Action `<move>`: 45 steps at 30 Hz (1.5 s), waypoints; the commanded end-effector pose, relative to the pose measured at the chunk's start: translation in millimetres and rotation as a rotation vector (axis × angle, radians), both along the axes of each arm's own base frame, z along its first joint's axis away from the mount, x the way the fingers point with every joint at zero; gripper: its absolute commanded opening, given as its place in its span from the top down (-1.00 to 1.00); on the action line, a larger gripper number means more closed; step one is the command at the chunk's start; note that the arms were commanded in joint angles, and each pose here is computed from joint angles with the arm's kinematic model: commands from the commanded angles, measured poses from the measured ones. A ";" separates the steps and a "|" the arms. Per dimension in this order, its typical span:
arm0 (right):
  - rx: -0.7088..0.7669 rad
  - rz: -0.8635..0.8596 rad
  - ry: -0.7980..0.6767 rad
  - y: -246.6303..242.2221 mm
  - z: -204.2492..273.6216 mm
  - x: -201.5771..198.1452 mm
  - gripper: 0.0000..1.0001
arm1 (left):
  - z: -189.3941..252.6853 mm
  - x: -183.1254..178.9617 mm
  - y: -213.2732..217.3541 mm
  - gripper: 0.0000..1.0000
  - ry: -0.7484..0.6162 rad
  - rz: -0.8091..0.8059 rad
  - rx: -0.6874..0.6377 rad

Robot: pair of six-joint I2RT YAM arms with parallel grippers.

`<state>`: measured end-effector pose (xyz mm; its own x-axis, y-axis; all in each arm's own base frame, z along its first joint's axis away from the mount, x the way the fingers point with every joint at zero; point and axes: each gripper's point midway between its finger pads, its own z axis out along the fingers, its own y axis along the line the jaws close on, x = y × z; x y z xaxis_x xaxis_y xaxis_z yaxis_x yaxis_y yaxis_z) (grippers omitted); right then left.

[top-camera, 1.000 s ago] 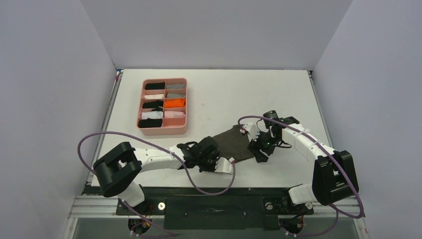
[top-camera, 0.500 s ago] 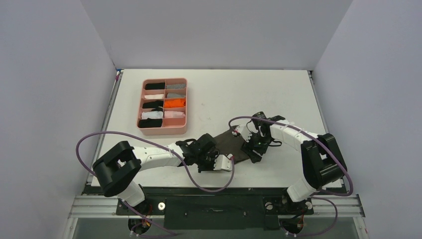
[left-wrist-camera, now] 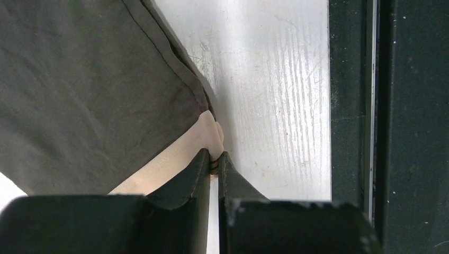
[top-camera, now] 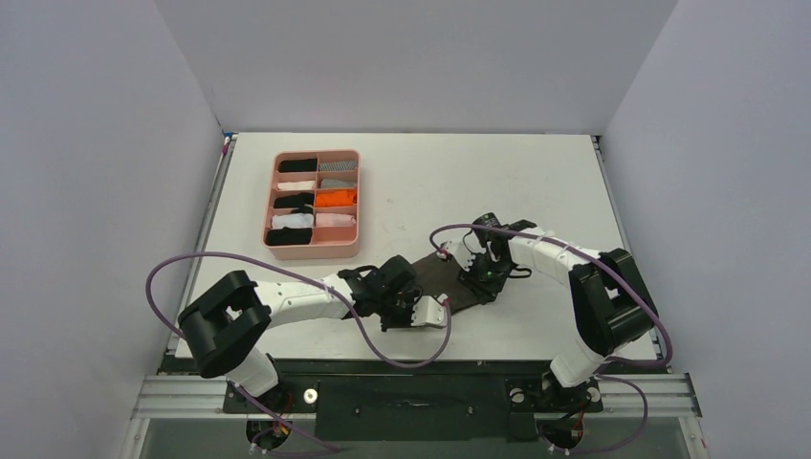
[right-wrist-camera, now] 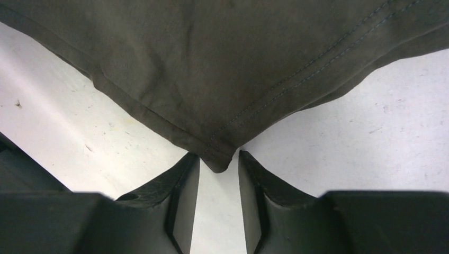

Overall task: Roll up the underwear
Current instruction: Fold the underwear at the center of the board.

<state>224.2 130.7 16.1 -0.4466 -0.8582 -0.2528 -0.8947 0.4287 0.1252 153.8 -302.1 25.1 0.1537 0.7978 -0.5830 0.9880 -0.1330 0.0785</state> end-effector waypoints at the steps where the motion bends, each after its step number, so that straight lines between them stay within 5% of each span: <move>1: 0.013 0.028 0.019 7.3 0.8 -3.9 0.47 | 14.6 1.9 -10.7 1.00 0.016 -0.004 -0.045; 13: 0.023 0.037 0.033 10.2 11.9 -8.5 1.00 | 17.5 3.2 -10.2 1.00 0.059 0.025 -0.057; 25: 0.052 -0.010 0.099 8.4 43.2 -18.9 1.00 | 41.3 -7.9 -6.4 1.00 0.209 0.032 -0.124; 45: 0.131 -0.206 0.231 35.1 85.4 34.2 1.00 | 80.3 58.5 16.9 1.00 0.682 0.357 -0.336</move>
